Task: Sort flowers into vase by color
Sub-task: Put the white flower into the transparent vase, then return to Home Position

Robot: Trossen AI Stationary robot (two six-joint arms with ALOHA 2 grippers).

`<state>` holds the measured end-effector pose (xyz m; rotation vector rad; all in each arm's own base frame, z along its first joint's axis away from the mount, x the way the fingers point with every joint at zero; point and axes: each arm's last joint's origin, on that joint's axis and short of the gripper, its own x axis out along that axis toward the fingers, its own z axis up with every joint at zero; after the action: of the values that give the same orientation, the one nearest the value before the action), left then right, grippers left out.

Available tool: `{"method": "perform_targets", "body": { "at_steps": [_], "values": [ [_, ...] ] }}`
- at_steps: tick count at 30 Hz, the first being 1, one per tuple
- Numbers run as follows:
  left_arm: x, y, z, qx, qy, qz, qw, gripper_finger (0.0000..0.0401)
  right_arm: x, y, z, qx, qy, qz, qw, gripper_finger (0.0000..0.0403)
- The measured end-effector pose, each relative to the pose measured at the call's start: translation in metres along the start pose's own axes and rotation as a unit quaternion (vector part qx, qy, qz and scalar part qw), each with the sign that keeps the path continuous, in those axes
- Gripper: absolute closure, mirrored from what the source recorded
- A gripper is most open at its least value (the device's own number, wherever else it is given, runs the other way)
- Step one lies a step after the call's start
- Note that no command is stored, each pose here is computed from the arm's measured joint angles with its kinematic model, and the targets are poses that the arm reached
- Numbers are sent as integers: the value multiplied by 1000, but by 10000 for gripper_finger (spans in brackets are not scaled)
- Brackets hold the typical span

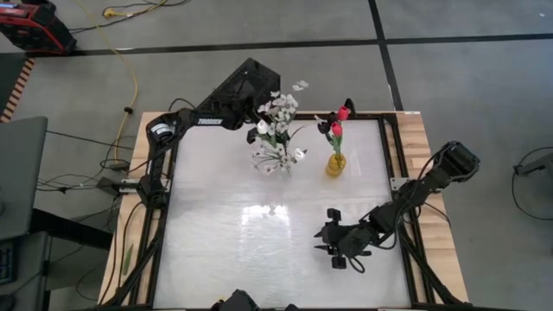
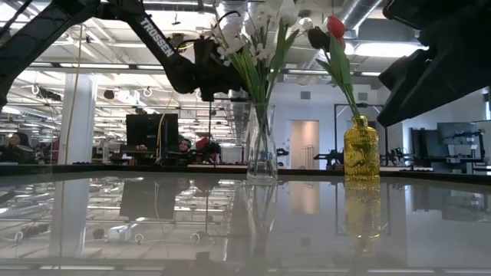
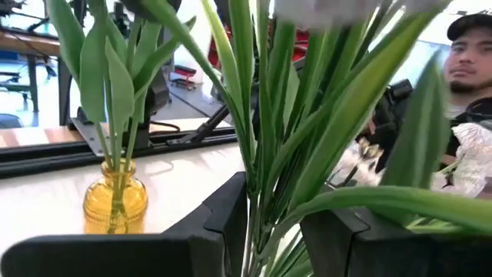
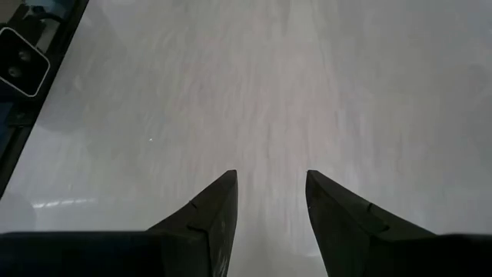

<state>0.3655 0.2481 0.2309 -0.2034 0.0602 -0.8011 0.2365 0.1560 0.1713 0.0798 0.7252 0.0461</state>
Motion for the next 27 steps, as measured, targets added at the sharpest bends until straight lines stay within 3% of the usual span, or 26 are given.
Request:
{"method": "perform_targets", "body": {
  "at_steps": [7,11,14,18,22,27],
  "values": [
    [3,1,-1,36,-4,30,999,305,0,-1,1,2,-1,0,1000,223],
    [2,7,-4,76,-13,107,991,304,0,-1,1,2,-1,0,1000,223],
    [2,10,-9,72,-7,143,987,294,0,-1,1,3,0,2,1000,223],
    [3,11,-18,36,10,141,989,258,0,0,1,2,4,8,1000,223],
    [4,8,-20,36,17,93,995,215,1,-2,1,0,7,8,1000,223],
    [4,7,-21,4,16,80,997,187,1,-3,1,1,8,6,1000,223]
  ]
}}
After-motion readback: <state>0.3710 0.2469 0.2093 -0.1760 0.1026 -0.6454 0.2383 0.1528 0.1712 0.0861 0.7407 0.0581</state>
